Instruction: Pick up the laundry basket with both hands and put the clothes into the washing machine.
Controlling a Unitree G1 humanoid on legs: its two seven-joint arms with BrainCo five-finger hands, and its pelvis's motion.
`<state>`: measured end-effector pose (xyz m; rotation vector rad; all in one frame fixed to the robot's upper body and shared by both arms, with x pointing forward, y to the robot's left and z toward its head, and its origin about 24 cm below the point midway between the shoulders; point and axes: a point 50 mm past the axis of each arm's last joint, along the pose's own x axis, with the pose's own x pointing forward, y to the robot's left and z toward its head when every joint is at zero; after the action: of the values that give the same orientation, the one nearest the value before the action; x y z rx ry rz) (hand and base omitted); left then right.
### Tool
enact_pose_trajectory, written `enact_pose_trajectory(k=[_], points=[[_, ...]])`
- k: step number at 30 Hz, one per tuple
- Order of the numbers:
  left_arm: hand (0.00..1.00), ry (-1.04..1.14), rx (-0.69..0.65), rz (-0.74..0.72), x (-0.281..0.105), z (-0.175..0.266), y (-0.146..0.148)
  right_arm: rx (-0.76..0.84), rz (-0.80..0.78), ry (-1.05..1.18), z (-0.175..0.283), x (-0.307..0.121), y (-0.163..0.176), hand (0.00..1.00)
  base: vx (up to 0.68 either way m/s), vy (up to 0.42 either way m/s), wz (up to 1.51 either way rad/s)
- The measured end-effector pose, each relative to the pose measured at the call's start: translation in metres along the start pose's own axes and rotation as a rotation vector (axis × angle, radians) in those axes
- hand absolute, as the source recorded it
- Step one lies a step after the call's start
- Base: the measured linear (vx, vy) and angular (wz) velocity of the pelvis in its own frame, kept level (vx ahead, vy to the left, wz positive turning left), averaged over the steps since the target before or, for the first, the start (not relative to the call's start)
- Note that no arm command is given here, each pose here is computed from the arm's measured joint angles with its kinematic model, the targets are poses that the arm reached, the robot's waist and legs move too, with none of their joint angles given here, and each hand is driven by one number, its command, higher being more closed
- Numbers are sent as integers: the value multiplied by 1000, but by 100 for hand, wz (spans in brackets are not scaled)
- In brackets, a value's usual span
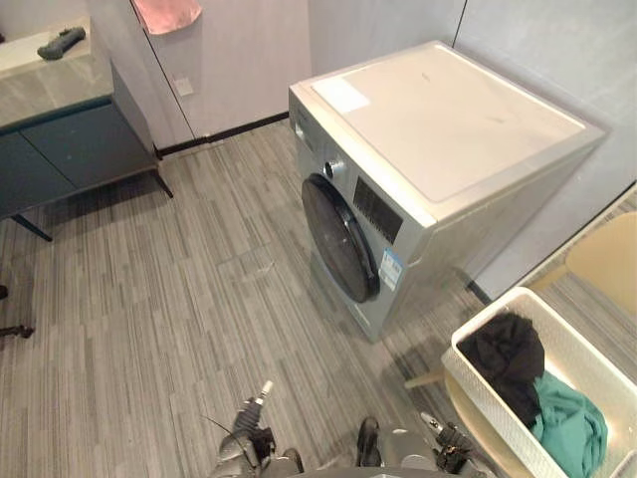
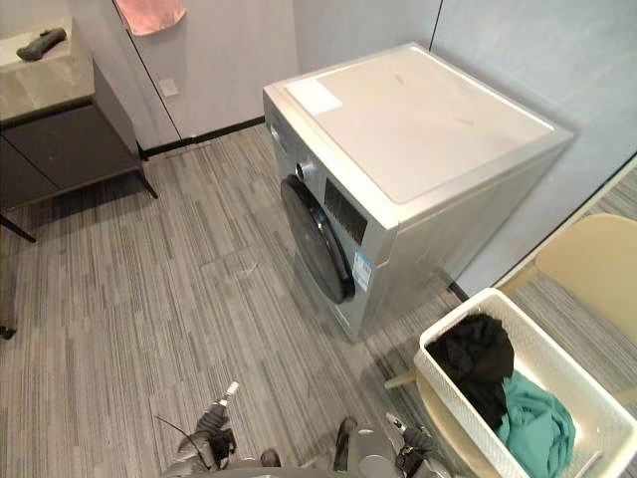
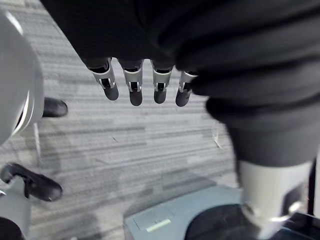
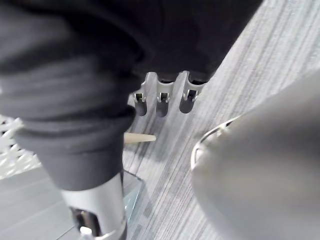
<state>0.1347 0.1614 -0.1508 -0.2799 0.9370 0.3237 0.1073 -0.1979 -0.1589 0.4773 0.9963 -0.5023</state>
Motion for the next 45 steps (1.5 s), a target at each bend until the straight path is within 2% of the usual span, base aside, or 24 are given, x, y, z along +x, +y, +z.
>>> enact_pose_trajectory(k=[3,6,8,12,13,15,19,22,30,36,40,45], points=[[0,-43,-2,-13,0,10,-2,-24,34,-37,8,0,10,0,315,-70,3],[0,-50,6,-6,0,11,-1,-75,89,-77,20,3,33,0,278,87,-35],[0,-56,26,-9,1,13,-2,-133,145,-146,34,0,53,0,211,172,-42],[0,-4,51,58,-1,0,17,-253,260,-406,84,-19,89,0,246,329,-41],[0,28,52,79,-4,-10,20,-335,254,-490,101,-25,88,0,258,428,-39],[0,38,82,103,-3,-10,30,-392,247,-545,112,-29,90,0,176,356,10],[0,58,201,142,-5,-9,55,-461,285,-703,137,-50,107,0,130,298,7],[0,70,255,142,-8,-14,59,-523,295,-855,163,-69,112,0,1,89,-19],[0,64,337,70,-5,-15,40,-692,183,-912,179,-71,98,0,-112,-34,-7],[0,48,344,82,-5,-11,44,-709,108,-960,191,-76,91,0,-70,24,10],[0,-13,356,89,-3,5,47,-703,106,-961,203,-70,103,0,19,2,13],[0,-106,367,57,0,25,34,-677,95,-976,239,-67,133,0,50,14,19]])
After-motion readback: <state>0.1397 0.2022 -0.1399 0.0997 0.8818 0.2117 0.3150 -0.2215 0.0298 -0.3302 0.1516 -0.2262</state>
